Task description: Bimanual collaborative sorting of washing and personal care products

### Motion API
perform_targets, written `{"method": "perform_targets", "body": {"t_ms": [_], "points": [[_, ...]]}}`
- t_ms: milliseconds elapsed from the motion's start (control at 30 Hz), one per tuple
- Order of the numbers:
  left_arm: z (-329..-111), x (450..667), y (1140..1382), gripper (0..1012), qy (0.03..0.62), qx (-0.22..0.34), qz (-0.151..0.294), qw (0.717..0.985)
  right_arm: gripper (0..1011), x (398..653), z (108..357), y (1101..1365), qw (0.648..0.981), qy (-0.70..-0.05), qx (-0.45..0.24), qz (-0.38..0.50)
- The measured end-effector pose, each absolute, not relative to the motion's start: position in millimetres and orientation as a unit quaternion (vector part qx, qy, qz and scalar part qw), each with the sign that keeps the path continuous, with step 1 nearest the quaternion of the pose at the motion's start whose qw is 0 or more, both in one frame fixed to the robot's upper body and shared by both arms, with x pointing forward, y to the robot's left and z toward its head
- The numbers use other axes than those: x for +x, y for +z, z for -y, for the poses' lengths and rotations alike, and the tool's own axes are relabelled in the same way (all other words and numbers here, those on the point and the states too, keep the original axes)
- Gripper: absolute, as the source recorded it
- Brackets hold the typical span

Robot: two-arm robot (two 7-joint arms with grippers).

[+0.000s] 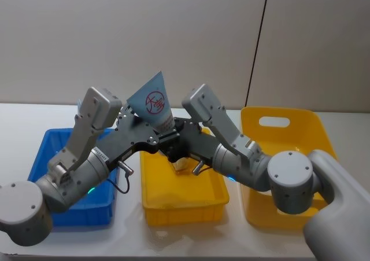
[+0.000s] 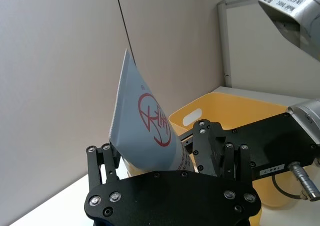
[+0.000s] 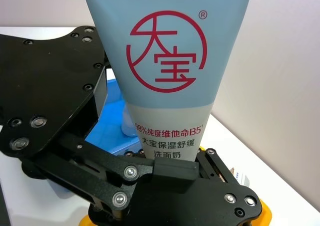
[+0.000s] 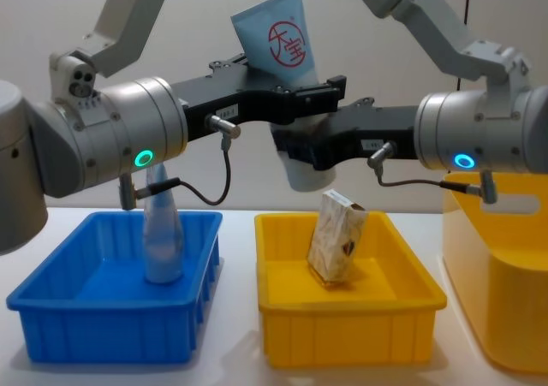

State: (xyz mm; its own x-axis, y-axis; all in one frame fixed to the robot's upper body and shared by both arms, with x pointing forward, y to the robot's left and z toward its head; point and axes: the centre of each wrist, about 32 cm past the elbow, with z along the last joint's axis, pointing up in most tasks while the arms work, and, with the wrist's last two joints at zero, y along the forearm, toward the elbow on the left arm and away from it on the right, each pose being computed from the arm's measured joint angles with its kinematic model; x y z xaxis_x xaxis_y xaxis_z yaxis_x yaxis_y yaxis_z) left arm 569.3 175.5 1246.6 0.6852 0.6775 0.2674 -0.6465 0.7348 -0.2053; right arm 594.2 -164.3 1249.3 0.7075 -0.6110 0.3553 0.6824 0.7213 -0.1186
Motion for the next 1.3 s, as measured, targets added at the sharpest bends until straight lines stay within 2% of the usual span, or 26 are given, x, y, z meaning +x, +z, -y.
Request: {"method": "perform_targets", "body": {"t_ms": [367,1300], "points": [[-175.5,569.4,1246.6,1001,0.361,-0.047,0.164,0.917,205,591.4,164.7,1244.8,0.910,-0.368,-0.120,0.145],[-175.4,569.4,1246.6,1001,0.361,-0.047,0.164,0.917,179,586.7,184.4,1236.6,0.877,-0.450,-0.110,0.129]]}}
